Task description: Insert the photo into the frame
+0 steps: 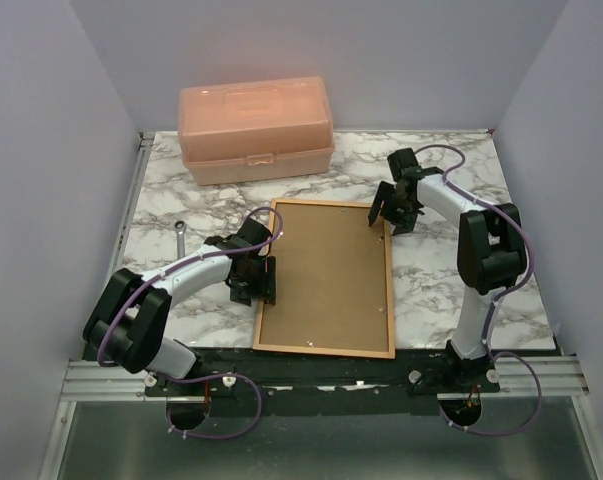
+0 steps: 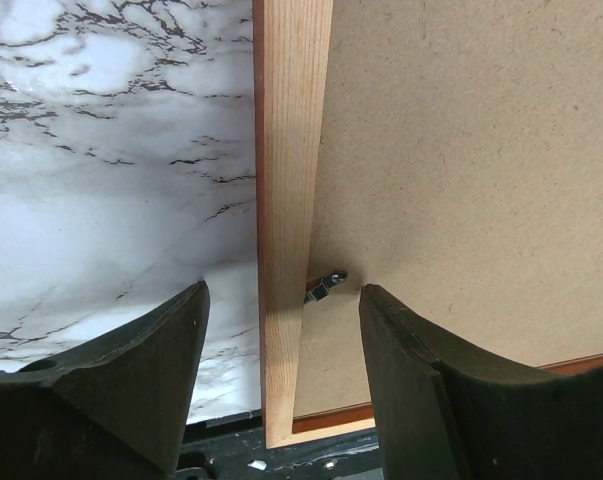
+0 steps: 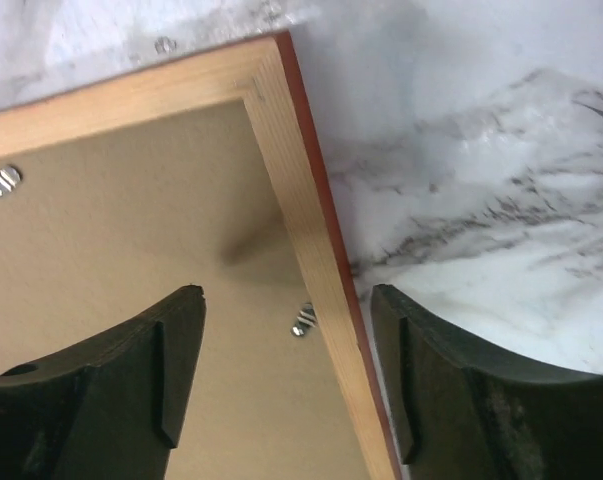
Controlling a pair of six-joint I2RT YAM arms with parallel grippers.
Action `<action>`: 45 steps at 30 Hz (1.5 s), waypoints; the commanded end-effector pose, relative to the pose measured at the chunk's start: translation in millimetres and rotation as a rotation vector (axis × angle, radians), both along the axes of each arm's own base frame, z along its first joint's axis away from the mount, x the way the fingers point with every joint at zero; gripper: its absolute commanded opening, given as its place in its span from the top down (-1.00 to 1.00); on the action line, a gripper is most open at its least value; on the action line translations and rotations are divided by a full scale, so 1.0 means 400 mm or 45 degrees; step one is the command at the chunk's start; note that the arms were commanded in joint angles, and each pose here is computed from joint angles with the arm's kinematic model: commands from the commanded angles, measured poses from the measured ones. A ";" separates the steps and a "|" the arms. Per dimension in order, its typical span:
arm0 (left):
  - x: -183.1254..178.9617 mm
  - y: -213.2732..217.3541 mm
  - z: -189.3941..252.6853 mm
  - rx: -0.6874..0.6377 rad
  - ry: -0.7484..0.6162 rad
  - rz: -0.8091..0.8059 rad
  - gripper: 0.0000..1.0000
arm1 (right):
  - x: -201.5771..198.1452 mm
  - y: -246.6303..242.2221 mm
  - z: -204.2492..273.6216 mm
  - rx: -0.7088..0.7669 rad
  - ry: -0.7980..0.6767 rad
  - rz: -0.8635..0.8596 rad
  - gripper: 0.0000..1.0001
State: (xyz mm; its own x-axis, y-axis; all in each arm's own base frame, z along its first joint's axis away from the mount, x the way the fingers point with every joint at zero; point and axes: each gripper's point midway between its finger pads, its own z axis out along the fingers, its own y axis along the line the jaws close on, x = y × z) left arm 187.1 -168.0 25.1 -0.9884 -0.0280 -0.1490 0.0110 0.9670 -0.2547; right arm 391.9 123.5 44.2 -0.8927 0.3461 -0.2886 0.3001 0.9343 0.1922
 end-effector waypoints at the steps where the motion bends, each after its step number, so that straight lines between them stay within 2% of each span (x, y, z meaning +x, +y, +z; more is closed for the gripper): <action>1: 0.010 0.003 -0.005 0.015 -0.015 0.004 -0.25 | 0.038 0.019 -0.024 0.009 0.009 -0.005 -0.36; 3: 0.010 0.003 -0.005 0.012 -0.015 0.008 -0.24 | 0.038 0.021 -0.033 0.013 0.033 -0.007 -0.30; 9: 0.009 0.005 -0.004 0.018 -0.016 0.006 -0.24 | 0.002 0.024 -0.038 0.034 0.070 0.000 -0.28; 15: 0.010 0.004 -0.003 0.016 -0.017 0.007 -0.24 | -0.042 0.025 -0.034 0.065 0.090 -0.005 -0.41; 21: 0.009 0.004 -0.005 0.013 -0.020 0.003 -0.24 | -0.057 0.020 -0.031 0.070 0.082 -0.033 -0.35; 23: 0.009 0.004 -0.006 0.014 -0.021 0.004 -0.24 | -0.058 0.015 -0.034 0.061 0.077 -0.045 -0.28; 28: 0.009 0.003 -0.008 0.011 -0.019 0.003 -0.24 | -0.053 -0.008 -0.037 -0.005 0.075 -0.077 0.05; 33: 0.018 0.002 0.000 0.017 -0.032 0.007 -0.24 | -0.054 -0.029 -0.044 -0.066 0.078 -0.093 0.62; 37: 0.037 -0.004 0.025 0.012 -0.061 0.011 -0.27 | -0.059 -0.032 -0.048 -0.076 0.086 -0.071 0.96; 42: 0.087 -0.009 0.077 -0.024 -0.118 0.036 -0.40 | -0.058 -0.042 -0.046 -0.104 0.080 -0.044 0.99; 43: 0.121 -0.021 0.093 -0.069 -0.174 0.045 -0.43 | -0.057 -0.042 -0.042 -0.106 0.074 -0.040 0.99; 45: 0.124 -0.003 0.104 -0.084 -0.141 0.075 -0.54 | -0.051 -0.040 -0.032 -0.101 0.060 -0.030 0.99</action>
State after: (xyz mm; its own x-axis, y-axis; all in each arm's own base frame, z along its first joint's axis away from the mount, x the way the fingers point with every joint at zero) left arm 212.0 -168.0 45.0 -0.9773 -0.0578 -0.2039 -0.0030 0.9658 -0.2592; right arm 367.9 122.0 26.3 -0.9141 0.3299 -0.2356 0.2996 0.9413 0.1555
